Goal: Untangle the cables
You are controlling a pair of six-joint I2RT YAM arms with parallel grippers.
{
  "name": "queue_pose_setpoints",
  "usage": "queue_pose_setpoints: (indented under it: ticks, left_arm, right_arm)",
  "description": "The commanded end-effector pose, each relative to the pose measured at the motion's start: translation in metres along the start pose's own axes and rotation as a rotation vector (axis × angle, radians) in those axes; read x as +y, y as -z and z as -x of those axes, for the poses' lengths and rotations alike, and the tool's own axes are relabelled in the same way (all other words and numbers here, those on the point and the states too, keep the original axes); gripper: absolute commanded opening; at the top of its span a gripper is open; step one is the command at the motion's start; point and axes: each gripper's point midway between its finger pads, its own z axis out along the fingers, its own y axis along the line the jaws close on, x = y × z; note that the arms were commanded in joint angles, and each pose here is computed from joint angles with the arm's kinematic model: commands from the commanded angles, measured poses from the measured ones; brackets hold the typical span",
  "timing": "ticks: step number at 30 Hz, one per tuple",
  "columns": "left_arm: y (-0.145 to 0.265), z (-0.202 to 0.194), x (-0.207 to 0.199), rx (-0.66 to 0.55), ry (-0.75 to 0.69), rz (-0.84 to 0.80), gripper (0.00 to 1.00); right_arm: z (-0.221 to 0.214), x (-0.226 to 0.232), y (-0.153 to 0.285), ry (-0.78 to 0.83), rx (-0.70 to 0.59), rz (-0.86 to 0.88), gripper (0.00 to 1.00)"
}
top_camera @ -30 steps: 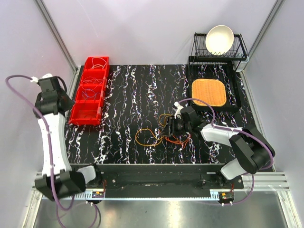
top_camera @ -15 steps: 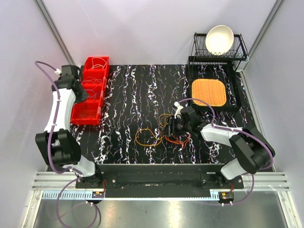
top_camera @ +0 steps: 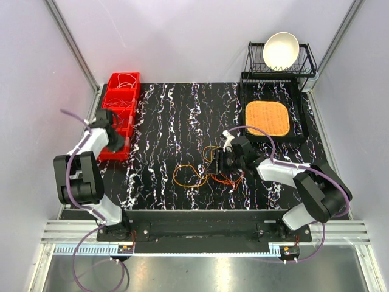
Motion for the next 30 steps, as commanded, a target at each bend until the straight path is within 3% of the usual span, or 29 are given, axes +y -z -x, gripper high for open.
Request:
queue_pose_setpoints:
  ticks: [1, 6, 11, 15, 16, 19, 30]
  left_arm:
    - [-0.002, -0.011, -0.016, -0.033, 0.223, -0.169, 0.0]
    - [-0.007, -0.01, -0.019, -0.026, 0.277, -0.238, 0.0]
    - [-0.005, 0.011, -0.026, -0.025, 0.241, -0.238, 0.04]
    - [0.01, 0.019, -0.024, -0.044, 0.209, -0.23, 0.24]
    - [0.013, 0.019, -0.024, -0.05, 0.204, -0.231, 0.34]
    - [0.03, 0.021, -0.021, -0.069, 0.177, -0.236, 0.45]
    - [0.103, 0.034, -0.014, -0.185, 0.065, -0.257, 0.68]
  right_arm:
    - [0.02, 0.015, 0.004, 0.043, -0.058, 0.048, 0.5]
    - [0.018, 0.014, 0.004, 0.042, -0.056, 0.046, 0.5]
    - [0.02, 0.015, 0.004, 0.041, -0.059, 0.047, 0.5]
    - [0.019, 0.014, 0.004, 0.039, -0.057, 0.043, 0.5]
    - [0.02, 0.014, 0.004, 0.042, -0.059, 0.045, 0.5]
    - [0.019, 0.014, 0.004, 0.039, -0.057, 0.043, 0.5]
    - [0.019, 0.012, 0.003, 0.036, -0.057, 0.038, 0.5]
